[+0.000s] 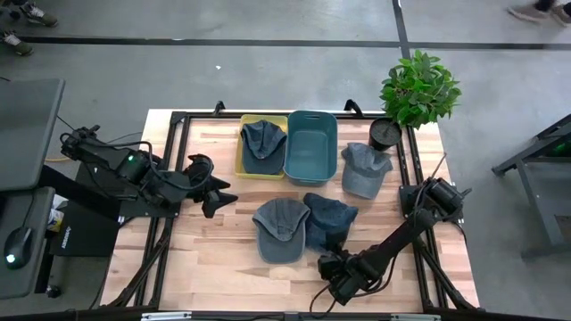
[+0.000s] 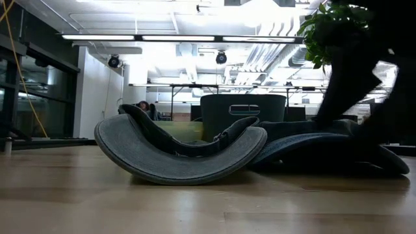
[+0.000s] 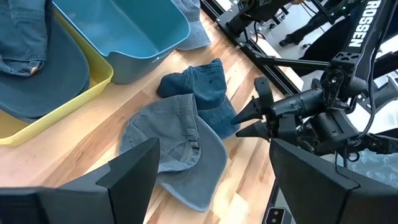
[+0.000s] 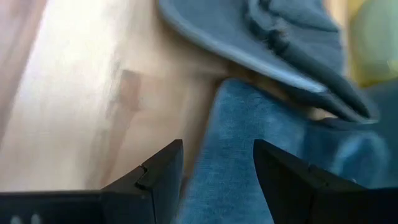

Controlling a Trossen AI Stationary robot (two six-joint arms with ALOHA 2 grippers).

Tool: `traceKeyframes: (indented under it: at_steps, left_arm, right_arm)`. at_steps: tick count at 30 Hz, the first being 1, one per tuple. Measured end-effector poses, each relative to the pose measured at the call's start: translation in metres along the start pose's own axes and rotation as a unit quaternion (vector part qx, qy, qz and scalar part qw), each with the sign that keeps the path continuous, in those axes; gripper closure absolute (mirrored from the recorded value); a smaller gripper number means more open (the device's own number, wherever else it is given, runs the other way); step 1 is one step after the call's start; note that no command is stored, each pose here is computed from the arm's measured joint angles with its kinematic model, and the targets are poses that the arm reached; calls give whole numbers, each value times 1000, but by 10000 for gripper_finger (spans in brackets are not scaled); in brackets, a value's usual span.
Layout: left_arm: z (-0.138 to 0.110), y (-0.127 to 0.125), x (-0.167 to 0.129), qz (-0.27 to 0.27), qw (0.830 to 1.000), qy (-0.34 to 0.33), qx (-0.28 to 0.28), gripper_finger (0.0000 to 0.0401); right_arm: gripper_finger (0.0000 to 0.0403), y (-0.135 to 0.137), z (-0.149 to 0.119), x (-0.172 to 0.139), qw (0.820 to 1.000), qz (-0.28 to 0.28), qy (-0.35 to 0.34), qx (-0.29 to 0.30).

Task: Pick & Place hat
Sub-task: Put the blue cap into the yellow bin

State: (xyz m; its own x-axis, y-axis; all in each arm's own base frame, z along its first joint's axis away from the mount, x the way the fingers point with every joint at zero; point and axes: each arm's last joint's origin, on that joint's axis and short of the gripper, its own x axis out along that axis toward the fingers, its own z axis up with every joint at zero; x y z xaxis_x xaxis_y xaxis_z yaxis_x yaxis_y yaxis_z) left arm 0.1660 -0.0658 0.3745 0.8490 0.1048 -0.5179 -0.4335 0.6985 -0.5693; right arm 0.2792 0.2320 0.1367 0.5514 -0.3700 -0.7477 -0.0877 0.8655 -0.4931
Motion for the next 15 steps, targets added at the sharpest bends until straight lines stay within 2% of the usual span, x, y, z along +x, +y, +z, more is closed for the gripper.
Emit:
traceKeyframes:
  at_steps: [3, 8, 15]
  left_arm:
    - [0, 0, 0, 1, 1000, 1, 1, 101]
    - [0, 1, 0, 3, 1000, 1, 1, 101]
    - [0, 1, 0, 4, 1000, -1, 2, 101]
  right_arm:
    - [212, 5, -4, 6, 1000, 0, 10, -15]
    - [212, 3, -4, 7, 999, -35, 0, 7]
    - [212, 0, -6, 7, 998, -61, 1, -3]
